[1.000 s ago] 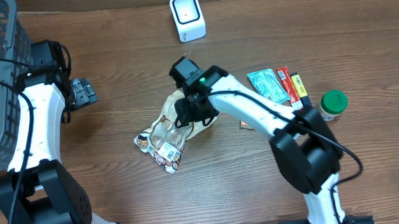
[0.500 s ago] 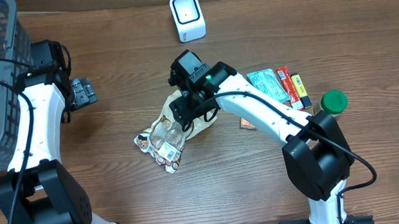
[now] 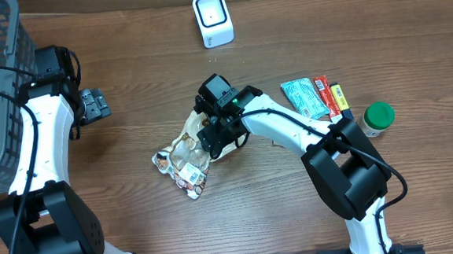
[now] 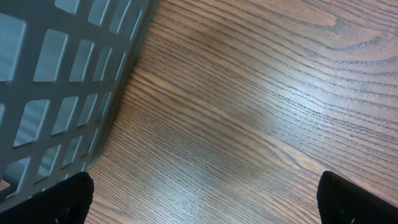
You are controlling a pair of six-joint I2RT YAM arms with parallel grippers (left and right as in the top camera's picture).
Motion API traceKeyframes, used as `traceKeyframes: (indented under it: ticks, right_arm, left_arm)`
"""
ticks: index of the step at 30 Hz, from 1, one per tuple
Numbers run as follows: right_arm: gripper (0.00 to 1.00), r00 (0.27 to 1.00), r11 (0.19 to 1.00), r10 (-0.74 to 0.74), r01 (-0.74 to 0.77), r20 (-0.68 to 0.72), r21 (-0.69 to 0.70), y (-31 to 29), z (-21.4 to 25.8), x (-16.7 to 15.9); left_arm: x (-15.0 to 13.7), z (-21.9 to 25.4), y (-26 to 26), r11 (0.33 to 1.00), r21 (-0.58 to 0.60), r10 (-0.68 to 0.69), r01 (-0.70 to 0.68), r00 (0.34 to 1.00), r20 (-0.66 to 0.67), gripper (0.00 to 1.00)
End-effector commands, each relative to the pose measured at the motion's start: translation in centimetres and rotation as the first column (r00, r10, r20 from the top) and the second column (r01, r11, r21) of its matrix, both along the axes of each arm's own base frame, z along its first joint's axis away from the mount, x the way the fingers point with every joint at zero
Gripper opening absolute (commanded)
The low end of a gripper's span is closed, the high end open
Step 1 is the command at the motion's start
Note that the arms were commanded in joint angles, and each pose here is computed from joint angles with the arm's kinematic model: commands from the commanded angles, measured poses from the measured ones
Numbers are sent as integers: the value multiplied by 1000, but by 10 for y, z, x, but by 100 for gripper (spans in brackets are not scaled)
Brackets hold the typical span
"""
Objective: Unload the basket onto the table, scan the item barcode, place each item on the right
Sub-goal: 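Lift the Pantree bag with the right gripper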
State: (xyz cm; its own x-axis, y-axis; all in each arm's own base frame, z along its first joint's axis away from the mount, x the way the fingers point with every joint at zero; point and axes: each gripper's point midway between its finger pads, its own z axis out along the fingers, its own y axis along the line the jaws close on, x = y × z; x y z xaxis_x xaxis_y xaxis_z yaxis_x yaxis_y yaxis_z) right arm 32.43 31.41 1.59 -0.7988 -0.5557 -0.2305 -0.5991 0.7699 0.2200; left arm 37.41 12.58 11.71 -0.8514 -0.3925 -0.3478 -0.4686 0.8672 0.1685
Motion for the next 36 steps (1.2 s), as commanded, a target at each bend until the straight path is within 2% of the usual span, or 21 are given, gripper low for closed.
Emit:
traceKeyframes:
  ticks: [1, 8, 14, 18, 19, 21, 22, 30, 36]
  right_arm:
    - [69, 999, 1000, -24, 25, -26, 18, 3, 0, -3]
    - [75, 996, 998, -60, 59, -68, -9, -4, -7, -12]
    - [71, 995, 998, -61, 59, -77, -17, -10, -21, -19]
    - [53, 994, 998, -57, 56, -90, -7, -9, -22, -22]
    - [45, 994, 999, -53, 53, -100, 4, -7, -21, -23]
    - [19, 992, 999, -45, 48, -117, 25, -3, -20, -26]
    - [16, 991, 998, -39, 45, -126, 44, 0, -16, -27]
    - [16, 988, 979, -61, 87, -142, 184, 2, 49, -4]
    - [17, 993, 917, -52, 89, -106, 389, -12, 126, 12]
  left_arm:
    - [4, 11, 0, 1000, 17, -7, 7, 1000, 28, 100]
    - [4, 11, 0, 1000, 17, -7, 6, 1000, 28, 100]
    - [4, 11, 0, 1000, 17, -7, 6, 1000, 28, 100]
    - [4, 11, 0, 1000, 17, -7, 6, 1000, 28, 100]
    - [4, 11, 0, 1000, 17, -7, 6, 1000, 28, 100]
    - [4, 11, 0, 1000, 17, -7, 6, 1000, 28, 100]
    - [4, 11, 0, 1000, 17, -7, 6, 1000, 28, 100]
    - [4, 11, 0, 1000, 17, -7, 6, 1000, 28, 100]
    - [4, 11, 0, 1000, 17, -7, 7, 1000, 28, 100]
